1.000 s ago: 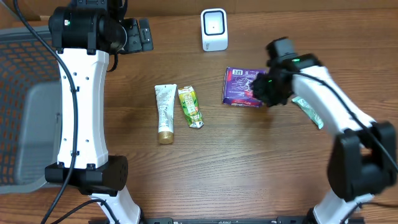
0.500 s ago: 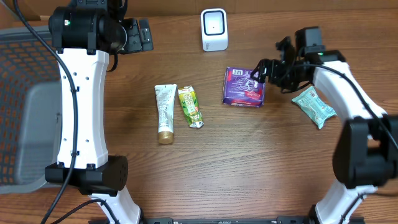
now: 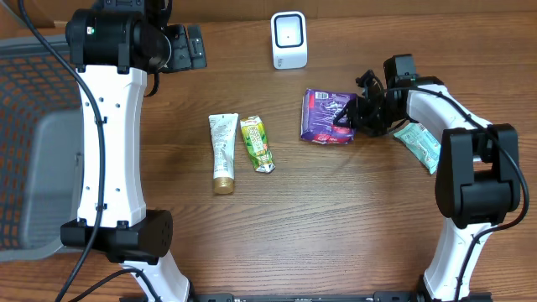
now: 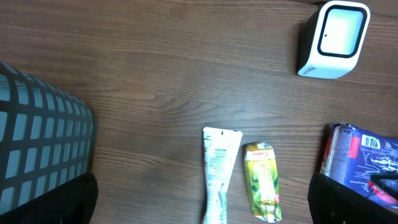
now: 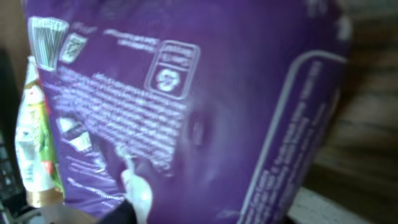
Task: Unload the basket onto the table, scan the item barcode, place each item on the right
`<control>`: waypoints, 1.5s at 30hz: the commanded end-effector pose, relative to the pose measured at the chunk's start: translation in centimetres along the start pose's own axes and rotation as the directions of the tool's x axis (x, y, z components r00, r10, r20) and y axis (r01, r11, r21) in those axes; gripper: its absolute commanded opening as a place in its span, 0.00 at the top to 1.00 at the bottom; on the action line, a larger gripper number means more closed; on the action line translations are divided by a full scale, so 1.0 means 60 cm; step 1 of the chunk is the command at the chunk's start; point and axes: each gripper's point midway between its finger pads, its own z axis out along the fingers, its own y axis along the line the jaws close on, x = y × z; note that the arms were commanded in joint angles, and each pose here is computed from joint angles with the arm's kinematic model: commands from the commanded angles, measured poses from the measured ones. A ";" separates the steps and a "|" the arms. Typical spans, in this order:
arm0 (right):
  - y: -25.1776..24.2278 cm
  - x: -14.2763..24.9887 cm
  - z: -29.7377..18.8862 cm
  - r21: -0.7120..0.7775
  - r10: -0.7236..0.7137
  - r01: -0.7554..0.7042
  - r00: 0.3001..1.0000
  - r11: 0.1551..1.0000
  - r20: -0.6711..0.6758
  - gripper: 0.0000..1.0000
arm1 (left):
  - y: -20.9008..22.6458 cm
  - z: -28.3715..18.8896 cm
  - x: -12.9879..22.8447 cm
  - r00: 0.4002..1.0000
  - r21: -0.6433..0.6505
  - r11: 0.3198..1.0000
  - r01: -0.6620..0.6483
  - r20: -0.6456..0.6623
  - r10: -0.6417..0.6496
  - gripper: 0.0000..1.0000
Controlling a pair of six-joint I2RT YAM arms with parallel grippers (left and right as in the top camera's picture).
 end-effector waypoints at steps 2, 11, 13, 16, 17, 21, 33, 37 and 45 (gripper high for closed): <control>0.012 0.002 -0.003 -0.092 0.047 -0.048 0.999 0.995 -0.013 0.76 | -0.005 0.000 -0.001 1.000 0.003 1.000 -0.007 0.004 0.007 0.00; 0.100 -0.012 -0.108 -0.187 -0.112 0.125 0.991 0.974 0.077 0.84 | -0.005 0.000 -0.001 1.000 0.002 1.000 -0.007 0.004 0.007 0.00; 0.129 -0.016 -0.143 -0.150 -0.155 0.171 0.981 0.974 0.115 0.85 | -0.005 0.000 -0.001 1.000 0.003 1.000 -0.007 0.004 0.007 0.00; 0.202 -0.017 -0.210 -0.054 -0.276 0.293 0.938 0.955 0.207 0.87 | -0.005 0.000 -0.001 1.000 0.002 1.000 -0.007 0.004 0.007 0.00; 0.220 -0.015 -0.223 -0.033 -0.305 0.321 0.925 0.947 0.227 0.87 | -0.005 0.000 -0.001 1.000 0.002 1.000 -0.007 0.004 0.007 0.00; 0.299 -0.002 -0.278 0.051 -0.427 0.433 0.849 0.900 0.311 0.87 | -0.005 0.000 -0.001 1.000 0.002 1.000 -0.008 0.004 0.008 0.00; 0.387 0.035 -0.343 0.153 -0.515 0.499 0.755 0.853 0.407 0.87 | -0.005 0.000 -0.001 1.000 0.002 1.000 -0.007 0.004 0.007 0.00; 0.384 0.032 -0.343 0.165 -0.515 0.494 0.754 0.854 0.408 0.87 | -0.005 0.000 -0.001 1.000 0.002 1.000 -0.007 0.004 0.007 0.00; 0.356 0.013 -0.345 0.253 -0.503 0.435 0.760 0.864 0.412 0.96 | -0.005 0.000 -0.001 1.000 0.002 1.000 -0.007 0.004 0.007 0.01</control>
